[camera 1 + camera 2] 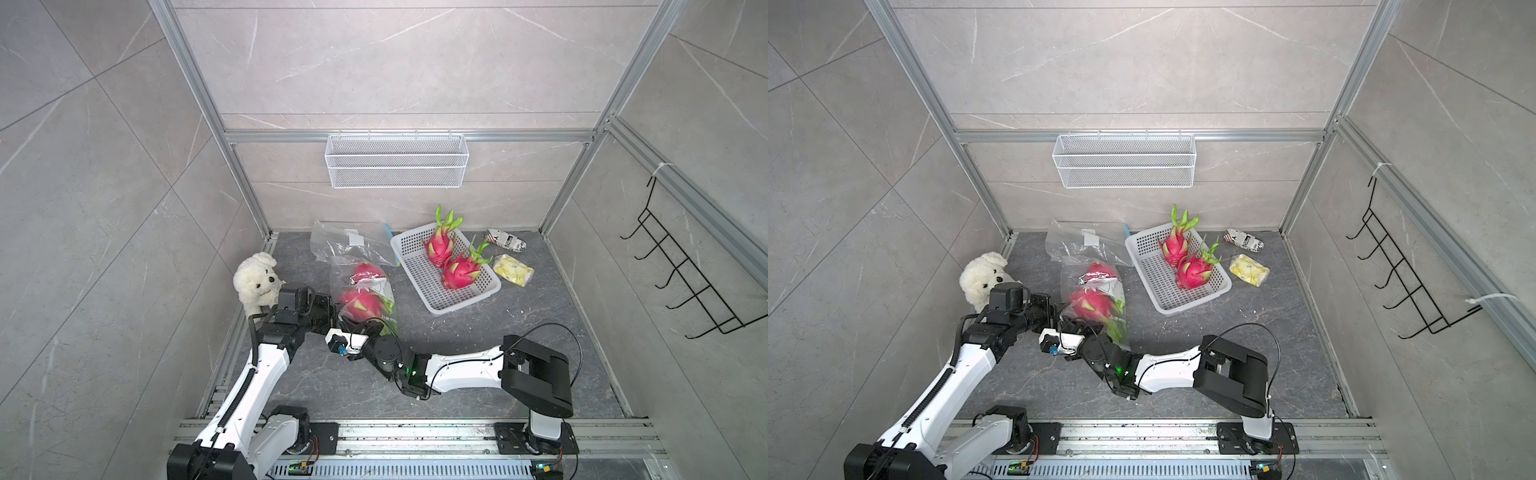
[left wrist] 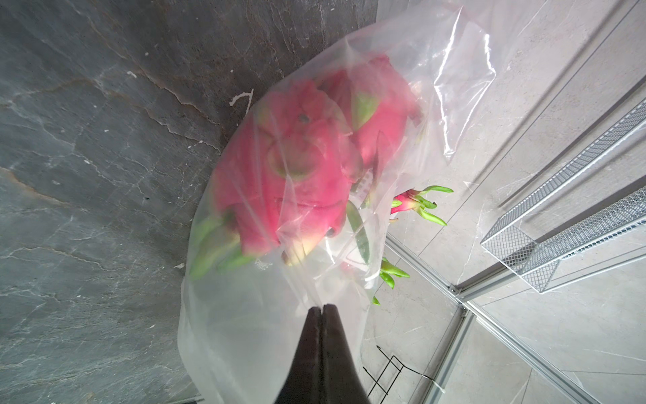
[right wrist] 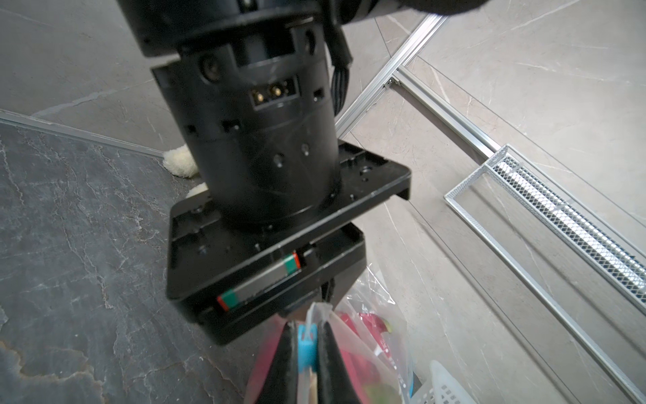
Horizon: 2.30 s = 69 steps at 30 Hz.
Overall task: Open the zip-top bag and take out the dragon fruit
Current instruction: Pick up the zipper food storage bag at the center of the board.
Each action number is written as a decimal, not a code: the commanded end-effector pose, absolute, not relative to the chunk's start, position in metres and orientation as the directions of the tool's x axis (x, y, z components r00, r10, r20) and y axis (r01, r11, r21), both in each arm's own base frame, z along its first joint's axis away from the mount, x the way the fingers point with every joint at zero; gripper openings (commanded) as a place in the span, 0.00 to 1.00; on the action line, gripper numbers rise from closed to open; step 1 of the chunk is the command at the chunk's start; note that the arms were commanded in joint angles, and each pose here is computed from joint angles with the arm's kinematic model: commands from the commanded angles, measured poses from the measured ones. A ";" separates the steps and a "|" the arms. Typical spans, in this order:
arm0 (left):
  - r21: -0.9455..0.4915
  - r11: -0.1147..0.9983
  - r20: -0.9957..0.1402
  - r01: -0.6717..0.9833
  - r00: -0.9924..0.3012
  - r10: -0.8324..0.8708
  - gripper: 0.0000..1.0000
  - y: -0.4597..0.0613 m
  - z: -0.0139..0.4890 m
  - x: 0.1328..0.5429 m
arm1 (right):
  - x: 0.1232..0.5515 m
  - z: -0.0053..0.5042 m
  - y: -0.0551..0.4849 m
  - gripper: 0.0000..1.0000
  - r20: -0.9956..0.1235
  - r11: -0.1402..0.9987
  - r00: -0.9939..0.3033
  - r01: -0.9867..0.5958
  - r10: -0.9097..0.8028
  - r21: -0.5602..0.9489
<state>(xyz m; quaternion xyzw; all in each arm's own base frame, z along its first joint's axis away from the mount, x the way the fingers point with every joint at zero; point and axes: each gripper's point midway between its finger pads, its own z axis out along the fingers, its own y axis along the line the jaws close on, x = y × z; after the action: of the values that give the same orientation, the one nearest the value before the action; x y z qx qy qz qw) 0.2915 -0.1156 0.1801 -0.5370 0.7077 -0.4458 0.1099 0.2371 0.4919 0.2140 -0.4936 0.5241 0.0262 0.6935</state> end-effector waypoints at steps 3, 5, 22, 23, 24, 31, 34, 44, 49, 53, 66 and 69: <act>-0.807 0.016 0.306 -0.591 -0.441 -0.844 0.00 -0.120 0.206 0.298 | 0.240 0.215 0.489 0.06 -0.800 0.538 0.386 -0.596 -0.460 -0.597; -0.858 0.088 0.194 -0.506 -0.479 -0.856 0.10 -0.115 0.215 0.307 | 0.240 0.221 0.485 0.05 -0.822 0.543 0.358 -0.623 -0.443 -0.564; -0.404 0.795 -0.817 0.453 -0.569 -0.091 0.97 -0.130 0.307 0.302 | 0.285 0.272 0.420 0.01 -0.906 0.463 0.112 -0.830 -0.408 -0.311; -0.379 0.774 -0.830 0.507 -0.555 -0.043 0.97 -0.135 0.304 0.296 | 0.290 0.276 0.416 0.01 -0.911 0.460 0.100 -0.838 -0.401 -0.294; -0.357 0.751 -0.841 0.555 -0.541 0.001 1.00 -0.140 0.302 0.290 | 0.293 0.280 0.412 0.01 -0.919 0.449 0.086 -0.852 -0.386 -0.268; -0.214 0.655 -0.897 0.725 -0.412 0.162 0.99 -0.160 0.291 0.270 | 0.302 0.314 0.395 0.00 -0.948 0.376 0.055 -0.909 -0.312 -0.177; -0.169 0.579 -0.907 0.798 -0.356 0.227 0.94 -0.174 0.288 0.268 | 0.299 0.321 0.393 0.00 -0.950 0.346 0.046 -0.925 -0.309 -0.158; -0.038 0.474 -0.894 0.880 -0.242 0.378 0.87 -0.191 0.276 0.302 | 0.298 0.306 0.389 0.00 -0.956 0.329 0.016 -0.937 -0.294 -0.117; -0.075 0.367 -0.885 0.927 -0.231 0.404 0.80 -0.210 0.276 0.310 | 0.298 0.303 0.382 0.00 -0.952 0.323 0.030 -0.937 -0.305 -0.134; -0.077 0.297 -0.858 0.952 -0.215 0.467 0.76 -0.223 0.264 0.306 | 0.306 0.297 0.370 0.00 -0.951 0.335 0.011 -0.935 -0.308 -0.119; 0.157 0.150 -0.786 0.976 0.031 0.617 0.78 -0.249 0.228 0.320 | 0.310 0.278 0.351 0.00 -0.959 0.255 -0.056 -0.967 -0.277 -0.017; 0.181 0.143 -0.777 0.973 0.052 0.627 0.78 -0.252 0.226 0.332 | 0.310 0.278 0.349 0.00 -0.962 0.254 -0.058 -0.967 -0.268 -0.012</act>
<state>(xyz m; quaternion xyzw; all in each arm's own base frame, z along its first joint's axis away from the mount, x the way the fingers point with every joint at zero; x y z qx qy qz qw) 0.3146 -0.2489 0.2149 0.5928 0.6768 -0.2534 0.3554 0.3161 0.3476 0.2672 -0.4880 0.6478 0.3411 0.4752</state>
